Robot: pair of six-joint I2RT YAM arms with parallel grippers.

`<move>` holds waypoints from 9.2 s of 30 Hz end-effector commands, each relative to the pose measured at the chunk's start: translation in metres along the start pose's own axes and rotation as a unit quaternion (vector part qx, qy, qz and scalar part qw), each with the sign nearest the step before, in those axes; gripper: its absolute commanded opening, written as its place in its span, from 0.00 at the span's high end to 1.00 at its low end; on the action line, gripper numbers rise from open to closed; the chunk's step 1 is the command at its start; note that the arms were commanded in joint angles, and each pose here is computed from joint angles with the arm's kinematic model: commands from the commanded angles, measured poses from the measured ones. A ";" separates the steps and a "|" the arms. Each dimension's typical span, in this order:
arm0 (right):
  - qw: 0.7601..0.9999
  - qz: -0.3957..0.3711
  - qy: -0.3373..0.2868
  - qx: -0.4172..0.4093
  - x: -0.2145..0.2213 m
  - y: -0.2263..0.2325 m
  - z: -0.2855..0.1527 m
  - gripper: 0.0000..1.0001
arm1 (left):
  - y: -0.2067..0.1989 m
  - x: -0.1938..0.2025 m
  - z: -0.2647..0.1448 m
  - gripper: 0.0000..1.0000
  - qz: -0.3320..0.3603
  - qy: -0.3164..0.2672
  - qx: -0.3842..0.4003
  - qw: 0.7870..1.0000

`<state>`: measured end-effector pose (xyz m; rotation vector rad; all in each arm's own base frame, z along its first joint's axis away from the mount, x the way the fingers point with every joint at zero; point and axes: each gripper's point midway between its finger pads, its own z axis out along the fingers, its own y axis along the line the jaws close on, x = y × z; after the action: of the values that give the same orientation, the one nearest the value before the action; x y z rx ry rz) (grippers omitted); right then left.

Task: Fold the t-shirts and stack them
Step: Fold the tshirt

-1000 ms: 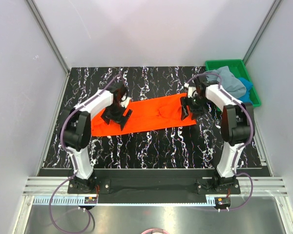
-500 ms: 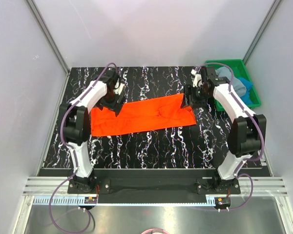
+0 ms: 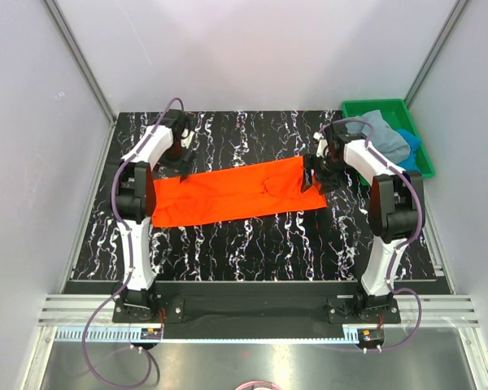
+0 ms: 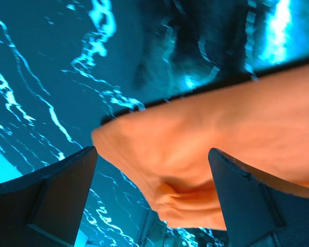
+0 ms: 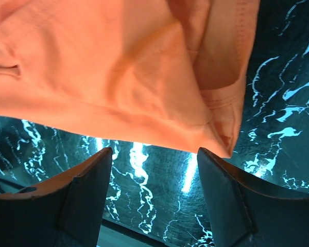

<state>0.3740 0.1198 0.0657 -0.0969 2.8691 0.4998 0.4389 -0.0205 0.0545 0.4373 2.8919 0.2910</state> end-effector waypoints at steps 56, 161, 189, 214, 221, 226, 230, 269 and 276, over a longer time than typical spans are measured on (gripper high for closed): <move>0.962 -0.105 -0.249 0.034 -0.221 -0.005 -0.061 0.24 | -0.076 0.067 -0.080 0.06 0.159 0.022 -0.052 0.986; 0.979 -0.056 -0.173 -0.087 -0.192 0.033 -0.004 0.17 | -0.327 0.092 -0.050 0.06 0.371 0.074 0.113 0.919; 0.985 -0.049 -0.098 -0.131 -0.171 0.050 0.100 0.17 | -0.363 0.102 -0.075 0.05 0.414 0.041 0.129 0.900; 0.982 -0.019 -0.179 -0.063 -0.207 -0.009 0.033 0.15 | -0.271 0.042 -0.061 0.01 0.319 0.011 0.076 0.945; 0.980 -0.014 -0.190 -0.057 -0.207 -0.024 0.008 0.14 | -0.269 0.020 -0.054 0.01 0.310 -0.002 0.075 0.948; 0.980 -0.009 -0.179 -0.087 -0.191 -0.008 -0.013 0.14 | -0.278 0.015 -0.040 0.01 0.310 0.003 0.076 0.948; 0.980 -0.016 -0.173 -0.102 -0.177 0.003 -0.031 0.14 | -0.283 0.014 -0.031 0.01 0.306 0.008 0.083 0.948; 0.932 0.253 -0.019 -0.258 0.106 0.059 -0.044 0.24 | -0.233 0.118 -0.136 0.01 -0.041 0.019 0.361 0.931; 0.922 0.292 0.008 -0.256 0.123 0.053 -0.020 0.31 | -0.257 0.127 -0.132 0.06 -0.083 0.071 0.431 0.896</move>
<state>0.2307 0.1535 0.0678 0.6765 2.7242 1.2891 0.2196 -0.2143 0.0809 0.3539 3.0929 -0.7783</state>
